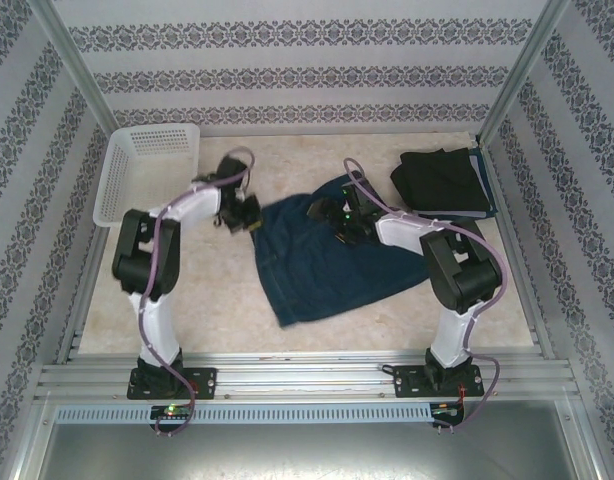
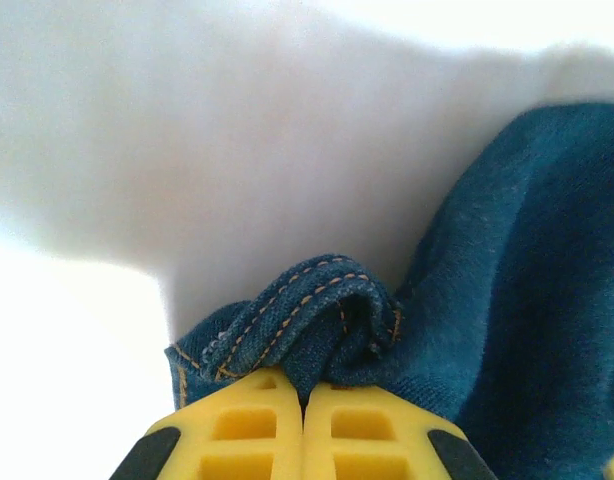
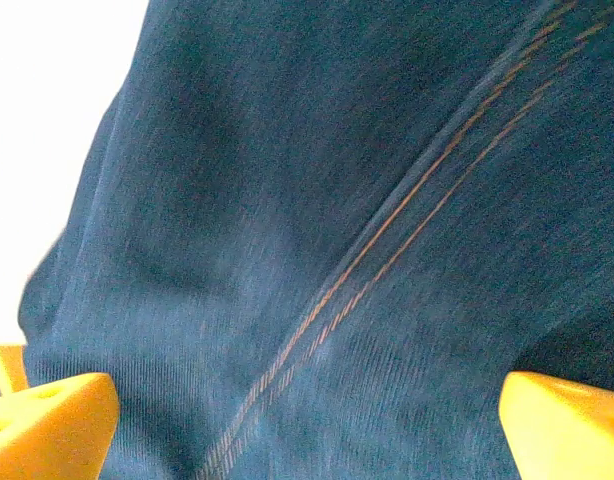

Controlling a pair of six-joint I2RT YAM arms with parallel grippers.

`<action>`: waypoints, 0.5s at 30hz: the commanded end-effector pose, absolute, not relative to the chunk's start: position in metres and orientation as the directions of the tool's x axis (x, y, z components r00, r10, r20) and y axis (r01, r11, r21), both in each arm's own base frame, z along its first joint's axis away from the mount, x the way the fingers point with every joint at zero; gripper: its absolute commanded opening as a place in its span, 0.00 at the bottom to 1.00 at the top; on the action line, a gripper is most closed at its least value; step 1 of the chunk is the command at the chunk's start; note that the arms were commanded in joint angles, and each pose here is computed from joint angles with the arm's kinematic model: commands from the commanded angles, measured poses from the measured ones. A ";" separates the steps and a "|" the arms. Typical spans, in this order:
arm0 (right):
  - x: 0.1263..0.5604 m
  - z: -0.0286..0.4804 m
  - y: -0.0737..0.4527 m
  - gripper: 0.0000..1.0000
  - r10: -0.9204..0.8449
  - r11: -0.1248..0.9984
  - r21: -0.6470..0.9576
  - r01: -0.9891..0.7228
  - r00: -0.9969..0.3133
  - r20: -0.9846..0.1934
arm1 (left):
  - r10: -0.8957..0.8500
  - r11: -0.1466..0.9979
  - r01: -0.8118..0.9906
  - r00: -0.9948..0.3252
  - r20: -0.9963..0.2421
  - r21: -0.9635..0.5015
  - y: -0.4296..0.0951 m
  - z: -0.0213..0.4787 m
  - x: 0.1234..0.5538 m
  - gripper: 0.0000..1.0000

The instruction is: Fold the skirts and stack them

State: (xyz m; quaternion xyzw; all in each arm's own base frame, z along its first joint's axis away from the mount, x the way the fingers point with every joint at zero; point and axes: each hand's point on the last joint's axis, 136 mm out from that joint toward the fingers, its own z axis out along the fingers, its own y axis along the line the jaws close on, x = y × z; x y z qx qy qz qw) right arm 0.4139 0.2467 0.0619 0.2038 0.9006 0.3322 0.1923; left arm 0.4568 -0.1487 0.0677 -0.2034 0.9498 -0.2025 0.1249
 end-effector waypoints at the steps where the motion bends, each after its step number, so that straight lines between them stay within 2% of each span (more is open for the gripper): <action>1: 0.453 0.114 0.249 0.98 0.638 0.626 0.743 0.236 -0.702 -0.315 | -0.287 0.919 -0.181 -0.917 -0.279 -0.350 -0.146 0.093 0.510 0.21; 2: 0.454 0.122 0.240 0.98 0.655 0.630 0.739 0.237 -0.674 -0.342 | -0.274 0.921 -0.166 -0.919 -0.282 -0.354 -0.150 0.104 0.522 0.51; 3: 0.452 0.129 0.231 0.98 0.661 0.643 0.729 0.236 -0.653 -0.371 | -0.264 0.919 -0.151 -0.921 -0.286 -0.364 -0.155 0.115 0.528 0.67; 5: 0.440 0.135 0.203 0.98 0.654 0.686 0.682 0.253 -0.626 -0.426 | -0.244 0.928 -0.124 -0.915 -0.321 -0.351 -0.159 0.141 0.529 0.85; 8: 0.411 0.126 0.159 0.98 0.642 0.724 0.615 0.311 -0.630 -0.436 | -0.246 0.935 -0.134 -0.912 -0.327 -0.328 -0.154 0.152 0.504 1.00; 15: 0.344 0.113 0.088 0.98 0.611 0.781 0.487 0.390 -0.639 -0.468 | -0.430 0.888 -0.349 -0.861 -0.272 -0.299 -0.110 0.125 0.398 0.98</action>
